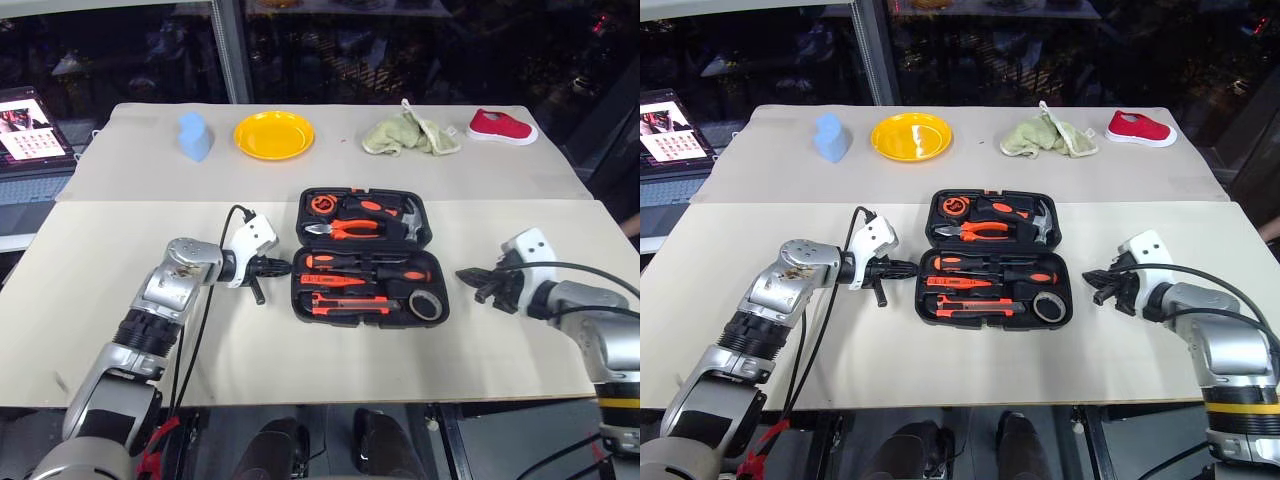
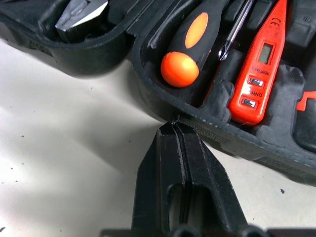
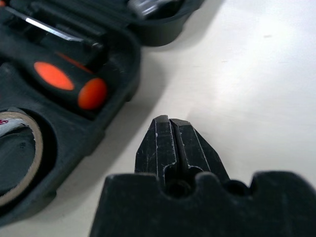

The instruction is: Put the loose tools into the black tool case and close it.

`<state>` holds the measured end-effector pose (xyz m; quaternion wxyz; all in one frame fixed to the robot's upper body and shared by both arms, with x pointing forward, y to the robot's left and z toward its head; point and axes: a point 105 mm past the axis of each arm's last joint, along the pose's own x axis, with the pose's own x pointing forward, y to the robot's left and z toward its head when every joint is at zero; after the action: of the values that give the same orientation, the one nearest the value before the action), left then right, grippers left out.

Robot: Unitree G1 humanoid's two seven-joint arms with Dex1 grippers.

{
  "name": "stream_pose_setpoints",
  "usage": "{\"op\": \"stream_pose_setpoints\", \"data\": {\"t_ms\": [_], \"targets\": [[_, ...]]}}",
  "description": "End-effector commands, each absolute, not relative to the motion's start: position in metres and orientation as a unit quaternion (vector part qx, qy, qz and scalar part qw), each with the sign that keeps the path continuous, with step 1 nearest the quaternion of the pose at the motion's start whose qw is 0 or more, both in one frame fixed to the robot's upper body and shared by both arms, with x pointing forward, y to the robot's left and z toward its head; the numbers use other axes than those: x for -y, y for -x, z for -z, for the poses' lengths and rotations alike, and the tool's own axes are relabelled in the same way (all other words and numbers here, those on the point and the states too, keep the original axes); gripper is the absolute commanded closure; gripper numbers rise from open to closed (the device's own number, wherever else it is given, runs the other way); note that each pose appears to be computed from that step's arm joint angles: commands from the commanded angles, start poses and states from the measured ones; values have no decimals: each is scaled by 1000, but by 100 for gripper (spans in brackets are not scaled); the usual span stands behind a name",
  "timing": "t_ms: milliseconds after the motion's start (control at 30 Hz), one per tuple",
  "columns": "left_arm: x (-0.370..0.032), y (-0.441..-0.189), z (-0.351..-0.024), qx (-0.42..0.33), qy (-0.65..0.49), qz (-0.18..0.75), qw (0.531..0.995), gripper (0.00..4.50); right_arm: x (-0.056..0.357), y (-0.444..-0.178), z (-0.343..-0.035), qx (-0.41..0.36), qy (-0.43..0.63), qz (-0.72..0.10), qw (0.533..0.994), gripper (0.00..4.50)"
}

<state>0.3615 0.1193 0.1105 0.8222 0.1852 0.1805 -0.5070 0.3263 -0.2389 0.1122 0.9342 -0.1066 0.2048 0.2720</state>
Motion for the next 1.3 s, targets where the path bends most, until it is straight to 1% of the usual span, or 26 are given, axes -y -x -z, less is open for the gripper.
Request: {"op": "stream_pose_setpoints", "data": {"t_ms": [33,300,500,633,933,1000,1133,1300], "targets": [[-112,-362,-129,-141,-192,523,818,450,228,-331,-129,-171,124,-289,934,448],[-99,-338,-126,-133,-203,574,782,450,210,-327,-129,-163,114,-320,926,448],[-101,-320,-115,-150,-214,603,753,450,201,-305,-129,-160,113,-359,913,448],[-105,-302,-110,-166,-211,629,730,450,196,-284,-124,-168,114,-387,900,448],[-122,-280,-94,-214,-216,637,709,450,199,-256,-110,-187,113,-386,897,448],[-125,-278,-92,-217,-217,637,708,450,201,-253,-108,-189,113,-380,898,448],[-138,-284,-89,-230,-224,606,728,450,208,-251,-108,-194,123,-362,903,448],[-174,-293,-93,-272,-205,557,757,450,227,-252,-114,-212,128,-332,910,448]]}}
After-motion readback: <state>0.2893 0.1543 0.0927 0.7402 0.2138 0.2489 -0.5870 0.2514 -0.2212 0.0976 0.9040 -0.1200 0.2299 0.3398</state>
